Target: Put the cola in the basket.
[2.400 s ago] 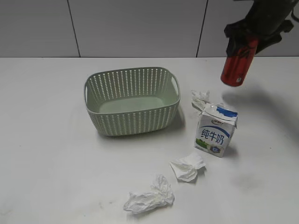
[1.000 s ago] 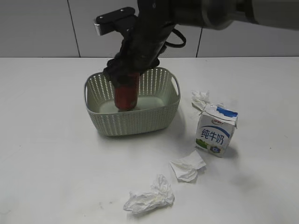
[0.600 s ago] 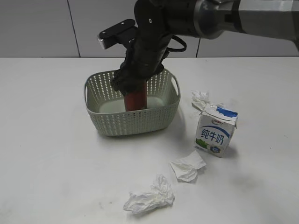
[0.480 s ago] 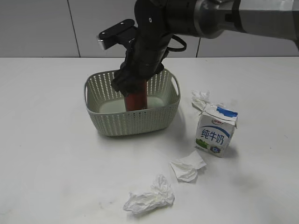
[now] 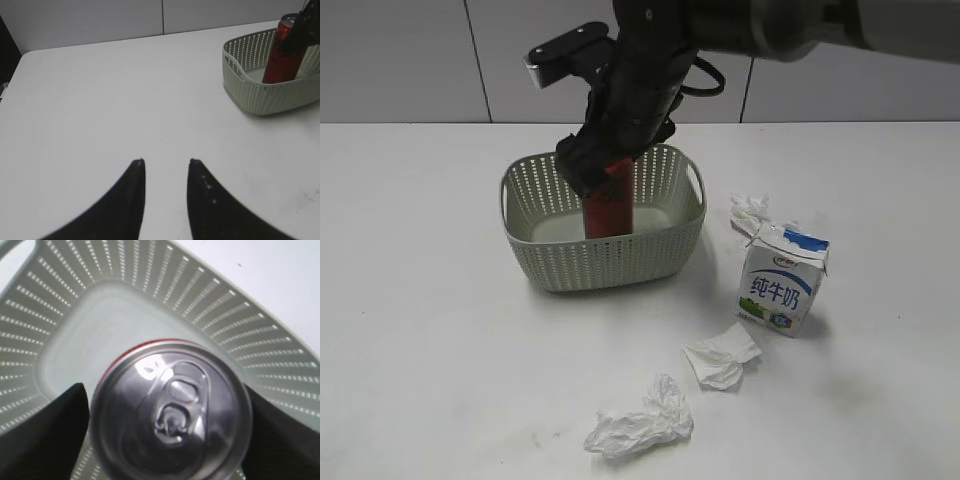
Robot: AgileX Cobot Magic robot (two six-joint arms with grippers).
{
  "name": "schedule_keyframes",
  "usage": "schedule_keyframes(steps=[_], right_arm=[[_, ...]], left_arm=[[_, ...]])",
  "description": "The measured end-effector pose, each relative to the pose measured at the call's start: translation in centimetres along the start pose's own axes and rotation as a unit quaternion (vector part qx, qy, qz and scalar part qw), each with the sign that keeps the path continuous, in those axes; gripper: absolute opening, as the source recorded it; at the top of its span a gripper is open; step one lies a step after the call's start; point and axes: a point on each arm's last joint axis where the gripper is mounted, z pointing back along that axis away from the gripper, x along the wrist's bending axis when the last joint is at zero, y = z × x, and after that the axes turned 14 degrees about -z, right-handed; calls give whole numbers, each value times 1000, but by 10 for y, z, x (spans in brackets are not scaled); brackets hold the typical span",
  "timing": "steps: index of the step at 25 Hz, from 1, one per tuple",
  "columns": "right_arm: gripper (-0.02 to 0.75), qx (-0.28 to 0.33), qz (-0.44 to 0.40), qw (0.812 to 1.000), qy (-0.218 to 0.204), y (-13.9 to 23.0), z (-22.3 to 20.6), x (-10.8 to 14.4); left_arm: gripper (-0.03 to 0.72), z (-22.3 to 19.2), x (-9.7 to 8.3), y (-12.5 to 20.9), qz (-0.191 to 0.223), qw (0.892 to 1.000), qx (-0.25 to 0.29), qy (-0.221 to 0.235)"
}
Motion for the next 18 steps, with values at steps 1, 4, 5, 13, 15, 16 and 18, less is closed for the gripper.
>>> schedule_keyframes(steps=[1,4,5,13,15,16,18], right_arm=[[640,-6,0,1000,-1,-2,6,0],[640,-34,0,999,-7,-10,33,2],[640,-45,0,999,-9,-13,44,3],[641,-133,-32,991,-3,-32,114,-26],[641,-139,-57,989,13,-35,118,-52],[641,-138,-72,988,20,-35,119,-64],[639,-133,-102,985,39,-33,121,-94]], left_arm=[[232,0,0,0,0,1000,0,0],[232,0,0,0,0,1000,0,0],[232,0,0,0,0,1000,0,0],[232,0,0,0,0,1000,0,0],[232,0,0,0,0,1000,0,0],[232,0,0,0,0,1000,0,0],[232,0,0,0,0,1000,0,0]])
